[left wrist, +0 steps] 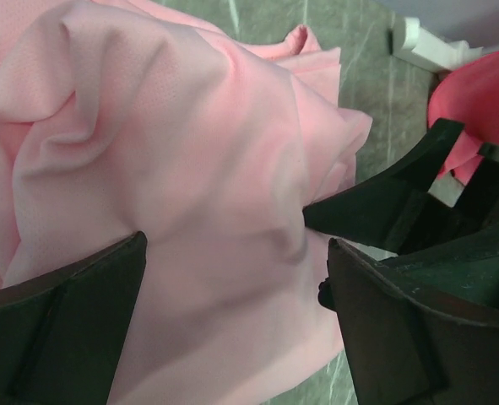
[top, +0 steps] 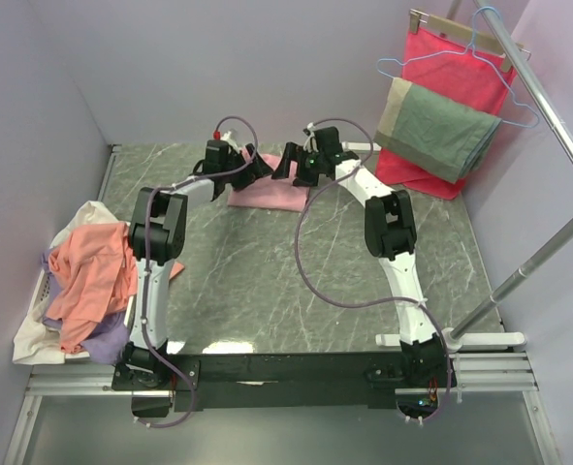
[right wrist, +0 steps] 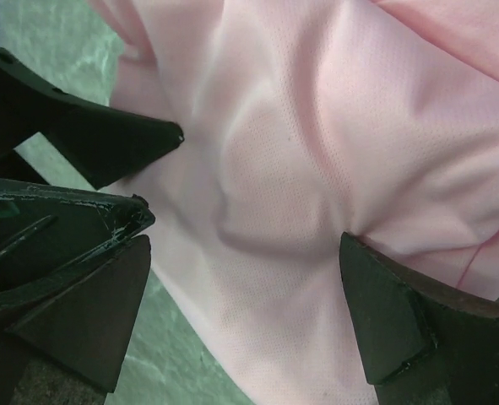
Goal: Fold and stack the t-shirts
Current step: Smooth out wrinkles on the folded tshirt
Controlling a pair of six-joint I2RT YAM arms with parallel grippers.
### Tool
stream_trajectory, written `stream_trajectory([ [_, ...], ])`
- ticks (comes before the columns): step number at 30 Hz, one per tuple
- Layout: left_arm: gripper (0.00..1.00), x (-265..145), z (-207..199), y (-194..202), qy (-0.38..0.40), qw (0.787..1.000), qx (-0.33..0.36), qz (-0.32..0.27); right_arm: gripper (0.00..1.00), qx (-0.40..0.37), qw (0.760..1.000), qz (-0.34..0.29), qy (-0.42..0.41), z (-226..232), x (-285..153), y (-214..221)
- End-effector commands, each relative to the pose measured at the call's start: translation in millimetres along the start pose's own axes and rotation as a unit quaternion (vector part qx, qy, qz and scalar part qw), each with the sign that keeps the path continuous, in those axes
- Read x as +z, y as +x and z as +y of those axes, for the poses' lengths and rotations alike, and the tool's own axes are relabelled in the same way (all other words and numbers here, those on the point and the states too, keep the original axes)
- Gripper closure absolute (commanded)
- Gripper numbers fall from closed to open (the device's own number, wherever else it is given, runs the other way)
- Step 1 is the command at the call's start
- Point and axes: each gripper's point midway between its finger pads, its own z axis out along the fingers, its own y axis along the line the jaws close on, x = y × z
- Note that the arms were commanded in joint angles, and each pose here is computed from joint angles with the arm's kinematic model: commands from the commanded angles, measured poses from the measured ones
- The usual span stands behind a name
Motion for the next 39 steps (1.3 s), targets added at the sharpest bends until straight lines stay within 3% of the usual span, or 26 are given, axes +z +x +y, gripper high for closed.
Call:
stream_trajectory([
  [1, 0.06, -26.3, 11.9, 45.2, -0.068, 0.997, -0.018, 0.036, 0.00, 0.000, 0.992, 0.101, 0.078, -18.7, -9.9, 85.2],
  [3, 0.05, -41.3, 21.1, 73.3, -0.091, 0.994, -0.028, 0.052, 0.00, -0.021, 0.992, 0.090, 0.089, -6.6, -26.1, 90.5],
  [4, 0.06, -51.7, 6.8, 72.9, -0.084, 0.995, -0.025, 0.047, 0.00, -0.017, 0.987, 0.124, 0.105, -14.3, -29.5, 129.8],
  [6, 0.06, -72.2, 18.4, 106.7, -0.116, 0.990, -0.036, 0.071, 0.00, -0.041, 0.986, 0.108, 0.118, -2.8, -49.4, 137.0],
  [7, 0.07, -85.1, 1.8, 109.8, -0.110, 0.991, -0.029, 0.070, 0.00, -0.037, 0.979, 0.146, 0.135, -11.7, -59.8, 180.3],
  [8, 0.07, -102.0, 13.5, 138.8, -0.131, 0.986, -0.036, 0.093, 0.00, -0.050, 0.981, 0.140, 0.127, 4.4, -77.5, 183.1],
  [10, 0.06, -129.8, -14.3, 151.1, -0.120, 0.988, -0.028, 0.088, 0.00, -0.056, 0.973, 0.174, 0.142, 1.0, -100.1, 238.8],
  [11, 0.06, -148.0, -3.7, 176.2, -0.144, 0.984, -0.029, 0.103, 0.00, -0.070, 0.978, 0.153, 0.124, 21.3, -118.3, 237.4],
  [12, 0.06, -159.9, -7.5, 185.9, -0.152, 0.982, -0.035, 0.107, 0.00, -0.066, 0.974, 0.166, 0.137, 11.3, -132.1, 263.0],
  [13, 0.06, -174.3, -33.4, 185.3, -0.132, 0.986, -0.020, 0.095, 0.00, -0.061, 0.976, 0.157, 0.138, 15.6, -142.0, 268.3],
  [15, 0.05, -201.1, -29.1, 200.5, -0.171, 0.981, -0.011, 0.095, 0.00, -0.068, 0.981, 0.132, 0.127, 29.3, -172.3, 273.9],
  [16, 0.03, -214.6, -55.4, 193.9, -0.139, 0.987, 0.001, 0.077, 0.00, -0.068, 0.982, 0.110, 0.136, 29.9, -182.1, 269.6],
  [19, 0.01, -237.8, -68.9, 170.5, -0.135, 0.990, 0.020, 0.025, 0.00, -0.083, 0.985, 0.032, 0.145, 43.3, -222.1, 243.4],
  [23, 0.01, -240.7, -78.0, 132.6, -0.145, 0.986, 0.068, -0.034, 0.00, -0.083, 0.980, -0.011, 0.178, 36.5, -243.9, 230.3],
  [26, 0.01, -225.4, -74.8, 123.1, -0.153, 0.982, 0.105, -0.046, 0.00, -0.069, 0.982, -0.020, 0.175, 26.8, -240.7, 227.1],
  [33, 0.01, -180.8, -57.3, 132.5, -0.161, 0.975, 0.154, -0.021, 0.00, -0.040, 0.986, -0.032, 0.157, 8.5, -213.2, 207.4],
  [39, 0.01, -167.6, -58.5, 128.8, -0.147, 0.974, 0.171, -0.024, 0.00, -0.034, 0.988, -0.019, 0.152, -0.2, -192.0, 203.6],
])
